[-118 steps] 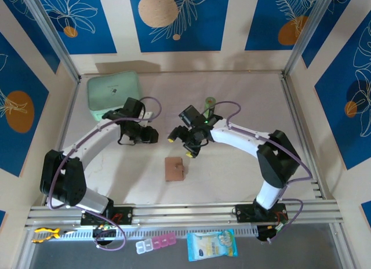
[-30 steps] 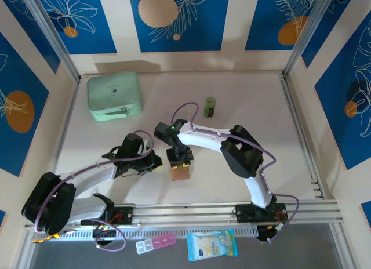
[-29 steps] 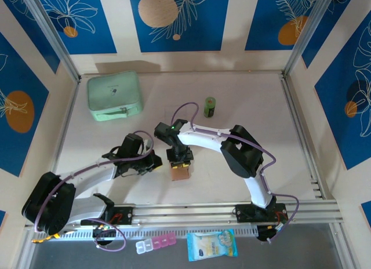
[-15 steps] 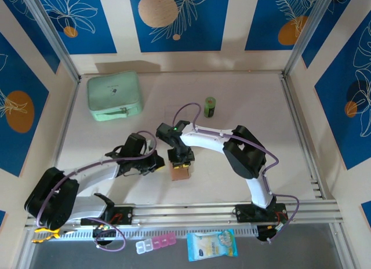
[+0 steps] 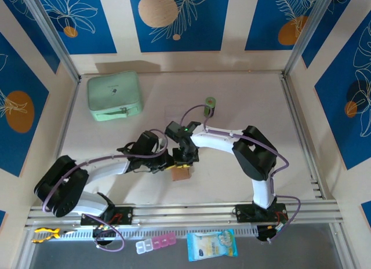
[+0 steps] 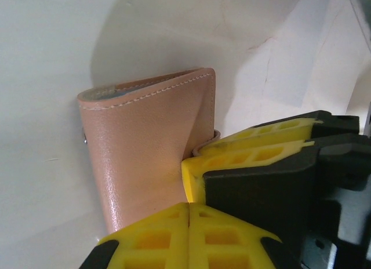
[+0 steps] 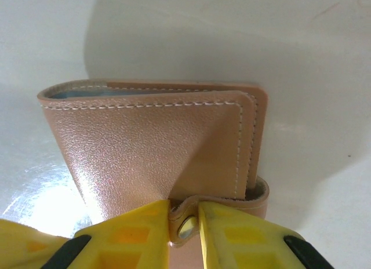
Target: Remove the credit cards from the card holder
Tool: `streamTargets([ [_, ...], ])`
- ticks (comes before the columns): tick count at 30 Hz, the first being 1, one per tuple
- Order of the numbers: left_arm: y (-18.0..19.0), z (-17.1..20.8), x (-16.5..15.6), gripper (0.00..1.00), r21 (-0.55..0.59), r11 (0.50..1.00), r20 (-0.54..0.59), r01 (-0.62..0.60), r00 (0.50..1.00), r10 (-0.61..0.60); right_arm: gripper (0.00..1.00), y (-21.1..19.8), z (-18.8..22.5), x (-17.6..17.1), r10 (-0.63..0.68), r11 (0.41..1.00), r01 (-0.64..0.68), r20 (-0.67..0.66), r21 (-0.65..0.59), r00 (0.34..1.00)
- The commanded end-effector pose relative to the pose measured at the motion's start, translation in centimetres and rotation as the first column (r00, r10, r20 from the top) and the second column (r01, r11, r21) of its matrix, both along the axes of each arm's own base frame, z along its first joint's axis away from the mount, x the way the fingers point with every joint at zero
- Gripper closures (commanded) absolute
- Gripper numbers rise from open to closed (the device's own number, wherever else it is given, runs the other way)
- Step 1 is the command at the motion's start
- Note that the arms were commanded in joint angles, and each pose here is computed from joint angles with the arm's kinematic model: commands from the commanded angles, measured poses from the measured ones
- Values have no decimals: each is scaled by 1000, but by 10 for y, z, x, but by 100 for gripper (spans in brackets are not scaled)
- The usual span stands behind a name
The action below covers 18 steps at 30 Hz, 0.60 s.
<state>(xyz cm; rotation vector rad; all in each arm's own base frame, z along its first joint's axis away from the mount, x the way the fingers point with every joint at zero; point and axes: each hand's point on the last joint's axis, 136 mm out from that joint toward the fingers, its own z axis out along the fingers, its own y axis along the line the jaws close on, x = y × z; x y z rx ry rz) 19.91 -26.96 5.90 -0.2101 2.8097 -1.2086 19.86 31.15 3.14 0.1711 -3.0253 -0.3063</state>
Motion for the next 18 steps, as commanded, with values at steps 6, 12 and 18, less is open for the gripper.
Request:
streamTargets([
  [6,-6,-11,1,100,41,999,-13,-16,1000,17,80,-3,-13,-7,-32,995,37,-49,96,998],
  [12,0,-15,-1,100,79,997,-21,-23,999,25,78,-9,1,-3,-42,994,43,-14,104,999],
  [18,3,-9,2,100,98,995,6,-29,1000,29,75,-21,16,2,-25,999,24,43,43,999],
])
